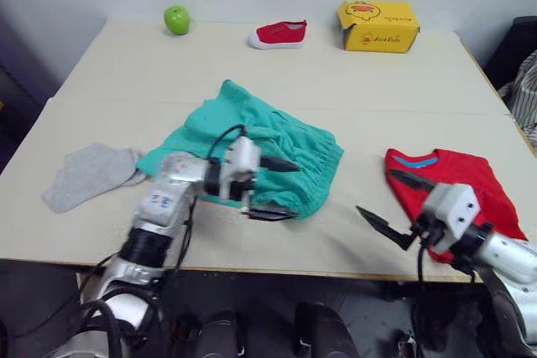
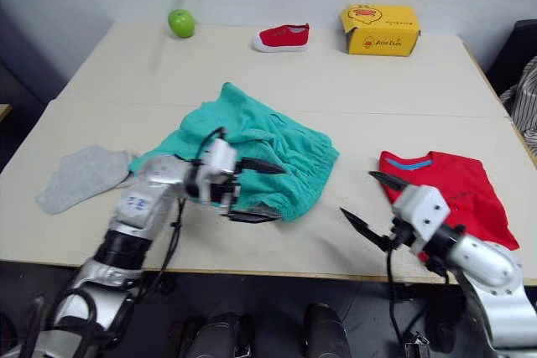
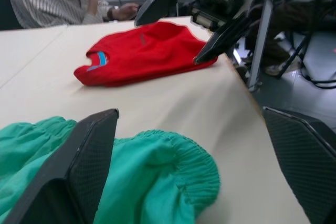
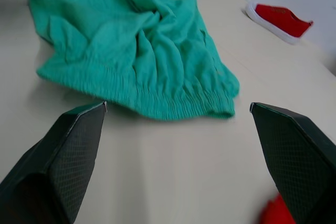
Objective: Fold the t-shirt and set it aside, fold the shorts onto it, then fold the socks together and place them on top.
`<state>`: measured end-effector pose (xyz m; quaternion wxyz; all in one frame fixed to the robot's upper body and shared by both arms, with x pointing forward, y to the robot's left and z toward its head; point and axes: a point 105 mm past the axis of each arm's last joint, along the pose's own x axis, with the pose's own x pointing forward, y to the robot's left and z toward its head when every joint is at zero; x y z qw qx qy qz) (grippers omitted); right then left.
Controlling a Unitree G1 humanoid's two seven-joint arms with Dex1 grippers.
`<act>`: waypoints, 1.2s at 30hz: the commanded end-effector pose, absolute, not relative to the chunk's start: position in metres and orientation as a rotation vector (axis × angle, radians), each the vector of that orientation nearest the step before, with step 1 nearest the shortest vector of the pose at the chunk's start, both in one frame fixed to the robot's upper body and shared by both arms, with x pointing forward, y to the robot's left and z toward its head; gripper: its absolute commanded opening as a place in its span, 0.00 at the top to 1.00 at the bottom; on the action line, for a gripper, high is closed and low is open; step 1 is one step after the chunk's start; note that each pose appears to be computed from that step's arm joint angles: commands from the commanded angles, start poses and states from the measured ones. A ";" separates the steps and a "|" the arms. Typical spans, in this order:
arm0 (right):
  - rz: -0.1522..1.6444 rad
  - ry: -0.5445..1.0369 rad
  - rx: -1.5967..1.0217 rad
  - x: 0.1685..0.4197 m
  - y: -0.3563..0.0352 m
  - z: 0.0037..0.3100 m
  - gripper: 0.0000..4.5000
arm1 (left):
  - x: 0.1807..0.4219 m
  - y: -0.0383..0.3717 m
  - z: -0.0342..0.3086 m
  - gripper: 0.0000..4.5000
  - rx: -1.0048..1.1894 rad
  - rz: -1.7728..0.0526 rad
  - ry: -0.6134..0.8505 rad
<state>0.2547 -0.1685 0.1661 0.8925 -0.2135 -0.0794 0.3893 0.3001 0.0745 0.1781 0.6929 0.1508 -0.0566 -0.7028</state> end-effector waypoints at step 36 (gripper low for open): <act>0.717 -0.149 -0.827 0.293 -0.103 0.116 0.45 | 0.338 0.265 0.126 0.00 0.856 -0.825 0.102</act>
